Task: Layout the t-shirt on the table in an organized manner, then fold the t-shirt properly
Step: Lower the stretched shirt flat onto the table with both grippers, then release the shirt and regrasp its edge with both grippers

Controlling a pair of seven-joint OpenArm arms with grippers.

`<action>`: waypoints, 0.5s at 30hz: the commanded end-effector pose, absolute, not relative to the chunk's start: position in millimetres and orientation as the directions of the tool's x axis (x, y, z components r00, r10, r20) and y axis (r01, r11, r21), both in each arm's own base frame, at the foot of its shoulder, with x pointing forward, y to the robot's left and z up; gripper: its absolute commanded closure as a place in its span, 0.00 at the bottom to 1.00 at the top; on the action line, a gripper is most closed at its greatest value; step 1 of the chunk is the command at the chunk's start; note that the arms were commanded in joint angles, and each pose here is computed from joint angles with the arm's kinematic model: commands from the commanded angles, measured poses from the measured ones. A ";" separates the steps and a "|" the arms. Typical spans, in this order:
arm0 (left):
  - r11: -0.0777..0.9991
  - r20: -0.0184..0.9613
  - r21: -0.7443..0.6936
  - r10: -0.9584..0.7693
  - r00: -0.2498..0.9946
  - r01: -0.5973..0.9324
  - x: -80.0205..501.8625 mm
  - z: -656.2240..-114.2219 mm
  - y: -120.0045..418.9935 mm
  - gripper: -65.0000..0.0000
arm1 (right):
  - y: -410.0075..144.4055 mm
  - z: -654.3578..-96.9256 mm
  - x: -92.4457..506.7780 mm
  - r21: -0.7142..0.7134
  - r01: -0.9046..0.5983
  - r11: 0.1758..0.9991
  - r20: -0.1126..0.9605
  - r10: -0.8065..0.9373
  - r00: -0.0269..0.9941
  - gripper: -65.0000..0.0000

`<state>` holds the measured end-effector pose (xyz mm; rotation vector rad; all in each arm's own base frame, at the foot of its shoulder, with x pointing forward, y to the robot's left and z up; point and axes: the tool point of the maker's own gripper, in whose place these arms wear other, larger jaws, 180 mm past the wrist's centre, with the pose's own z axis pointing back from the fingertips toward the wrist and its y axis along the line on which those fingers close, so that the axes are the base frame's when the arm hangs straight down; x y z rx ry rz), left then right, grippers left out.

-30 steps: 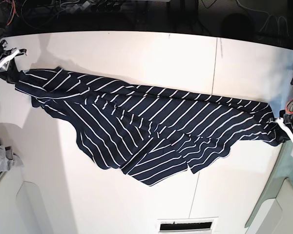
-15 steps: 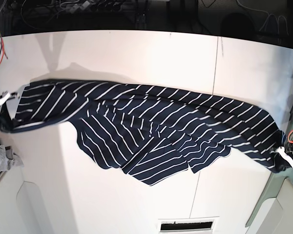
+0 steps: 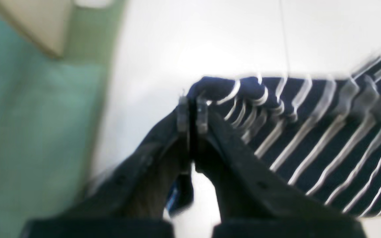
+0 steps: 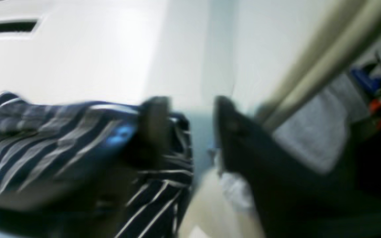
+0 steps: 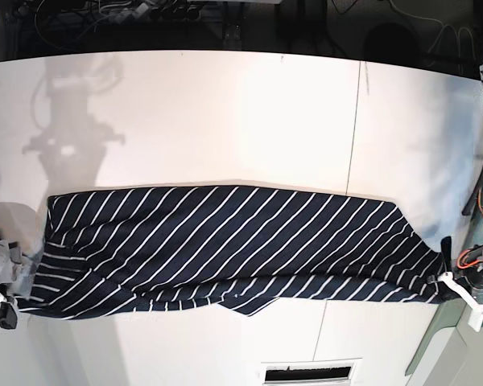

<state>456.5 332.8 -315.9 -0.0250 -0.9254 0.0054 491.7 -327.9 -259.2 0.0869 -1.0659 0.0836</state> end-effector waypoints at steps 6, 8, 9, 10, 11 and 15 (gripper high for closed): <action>0.952 0.805 -0.024 -0.162 0.571 0.305 461.6 -313.7 266.3 0.98 | -325.0 -261.9 484.5 0.112 -0.115 0.987 0.881 -0.046 0.471 0.47; 0.946 0.799 -0.037 -0.166 0.578 0.322 459.9 -317.2 258.8 0.93 | -322.9 -279.2 472.7 0.127 -0.115 0.985 0.844 -0.047 0.534 0.47; 0.946 0.796 -0.040 -0.165 0.582 0.322 459.3 -318.1 258.5 0.85 | -322.7 -289.8 464.6 0.135 -0.112 0.984 0.819 -0.047 0.572 0.47; 0.950 0.794 -0.041 -0.158 0.588 0.310 459.2 -319.2 260.2 0.76 | -323.3 -300.8 455.9 0.146 -0.106 0.984 0.795 -0.053 0.605 0.47; 0.955 0.789 -0.040 -0.151 0.595 0.294 459.1 -320.2 263.0 0.65 | -324.1 -310.6 447.2 0.163 -0.096 0.982 0.775 -0.067 0.628 0.47; 0.957 0.756 -0.049 -0.151 0.637 0.285 453.5 -327.5 264.4 0.49 | -330.4 -344.5 413.3 0.259 -0.031 0.965 0.727 -0.174 0.665 0.47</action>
